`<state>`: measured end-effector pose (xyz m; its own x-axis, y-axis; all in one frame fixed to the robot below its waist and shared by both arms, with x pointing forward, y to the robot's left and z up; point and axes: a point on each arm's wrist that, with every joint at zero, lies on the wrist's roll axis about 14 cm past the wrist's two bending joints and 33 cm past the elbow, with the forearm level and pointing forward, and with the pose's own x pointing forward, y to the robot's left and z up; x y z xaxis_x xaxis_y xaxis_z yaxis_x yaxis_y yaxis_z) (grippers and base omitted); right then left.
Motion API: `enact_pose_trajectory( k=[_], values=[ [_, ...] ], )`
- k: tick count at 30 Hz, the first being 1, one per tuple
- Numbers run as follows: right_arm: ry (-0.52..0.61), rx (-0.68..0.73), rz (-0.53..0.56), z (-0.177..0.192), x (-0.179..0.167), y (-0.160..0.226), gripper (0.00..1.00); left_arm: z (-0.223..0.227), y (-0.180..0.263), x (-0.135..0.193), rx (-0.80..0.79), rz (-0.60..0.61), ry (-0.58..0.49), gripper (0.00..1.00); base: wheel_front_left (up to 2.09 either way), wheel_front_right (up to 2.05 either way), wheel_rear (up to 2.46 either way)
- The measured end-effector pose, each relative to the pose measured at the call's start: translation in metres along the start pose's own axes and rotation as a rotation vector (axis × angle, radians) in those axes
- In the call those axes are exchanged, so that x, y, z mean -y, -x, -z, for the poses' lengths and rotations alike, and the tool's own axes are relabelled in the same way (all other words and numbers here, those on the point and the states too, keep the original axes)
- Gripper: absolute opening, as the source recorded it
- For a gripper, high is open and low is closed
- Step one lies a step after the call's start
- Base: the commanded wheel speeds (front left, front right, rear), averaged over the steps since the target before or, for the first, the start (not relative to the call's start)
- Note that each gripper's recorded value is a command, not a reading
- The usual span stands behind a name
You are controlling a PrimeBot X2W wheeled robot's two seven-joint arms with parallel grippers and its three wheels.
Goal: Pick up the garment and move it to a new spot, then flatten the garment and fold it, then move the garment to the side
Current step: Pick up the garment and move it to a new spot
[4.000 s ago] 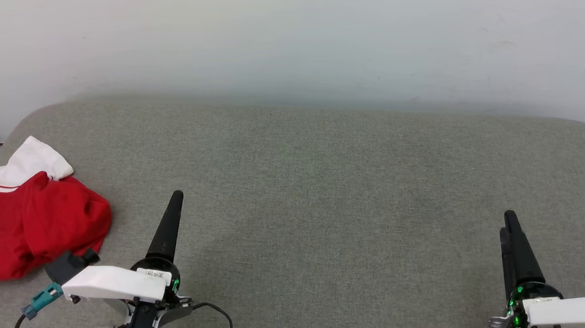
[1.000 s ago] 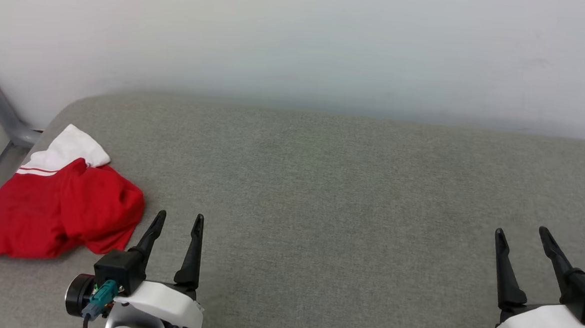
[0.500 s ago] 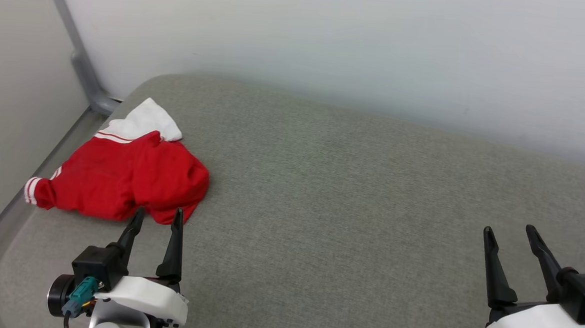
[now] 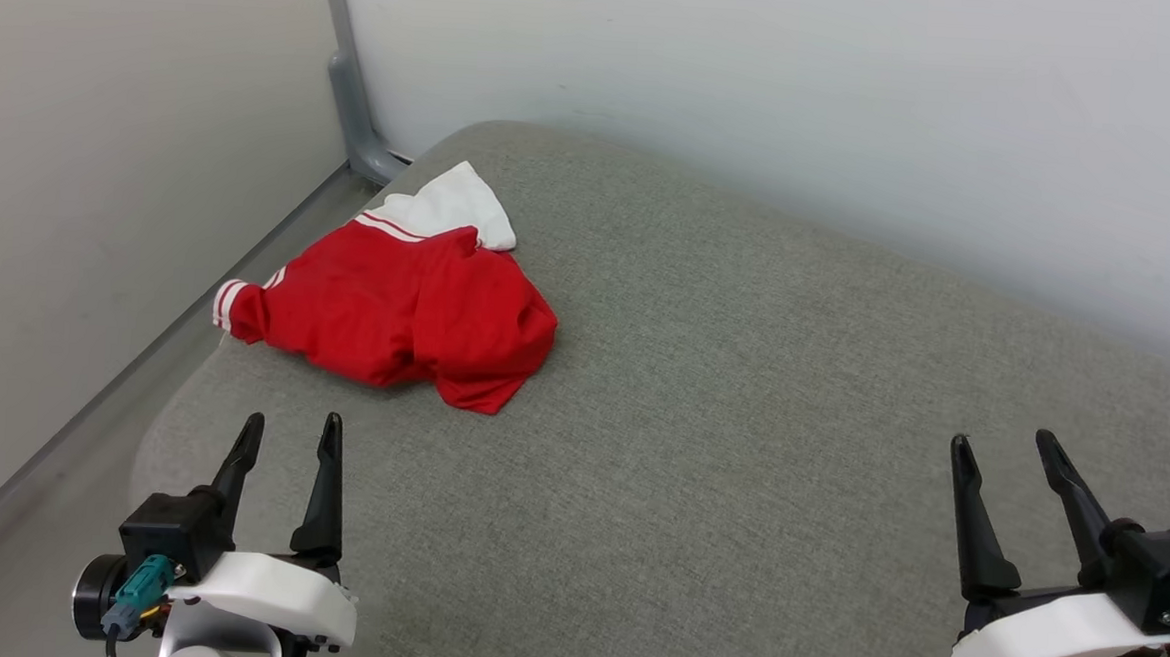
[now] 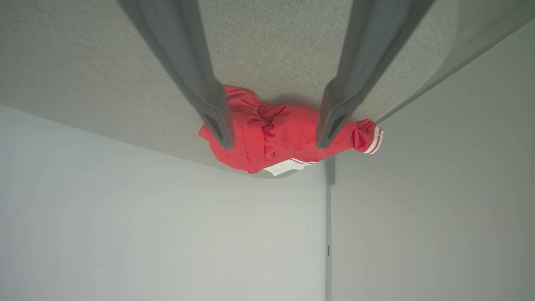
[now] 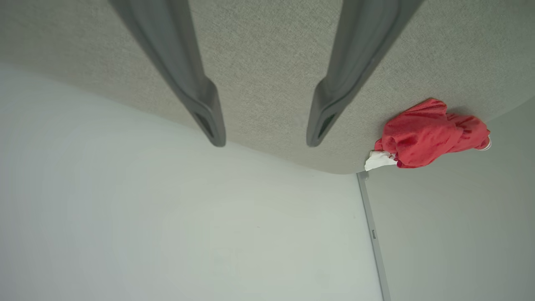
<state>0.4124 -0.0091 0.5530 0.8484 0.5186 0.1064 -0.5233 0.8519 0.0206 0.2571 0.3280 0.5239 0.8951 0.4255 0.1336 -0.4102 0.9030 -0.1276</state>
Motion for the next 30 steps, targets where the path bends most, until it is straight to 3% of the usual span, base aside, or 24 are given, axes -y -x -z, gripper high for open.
enact_pose_trajectory(
  k=[8,14,23,26,27,30],
  values=[
    [-0.003,-0.003,-0.027,0.002,-0.008,-0.005,1.00,0.001,0.004,-0.010,-0.006,-0.026,-0.009,1.00,0.00,0.00,0.00],
    [0.004,0.000,-0.023,-0.002,-0.007,-0.005,1.00,-0.005,-0.015,-0.003,0.005,0.017,-0.019,1.00,0.00,0.00,0.00],
    [0.034,-0.014,0.029,0.000,0.015,-0.010,1.00,-0.038,-0.097,0.026,0.032,0.128,-0.042,1.00,0.00,0.00,0.00],
    [0.041,-0.022,0.060,0.004,0.028,-0.010,1.00,-0.035,-0.128,0.032,-0.032,0.150,-0.064,1.00,0.00,0.00,0.00],
    [0.041,-0.033,0.100,0.010,0.044,-0.011,1.00,-0.023,-0.156,0.038,-0.130,0.164,-0.073,1.00,0.00,0.00,0.00],
    [0.037,-0.040,0.132,0.017,0.059,-0.013,1.00,0.001,-0.178,0.039,-0.263,0.162,-0.087,1.00,0.00,0.00,0.00]
  ],
)
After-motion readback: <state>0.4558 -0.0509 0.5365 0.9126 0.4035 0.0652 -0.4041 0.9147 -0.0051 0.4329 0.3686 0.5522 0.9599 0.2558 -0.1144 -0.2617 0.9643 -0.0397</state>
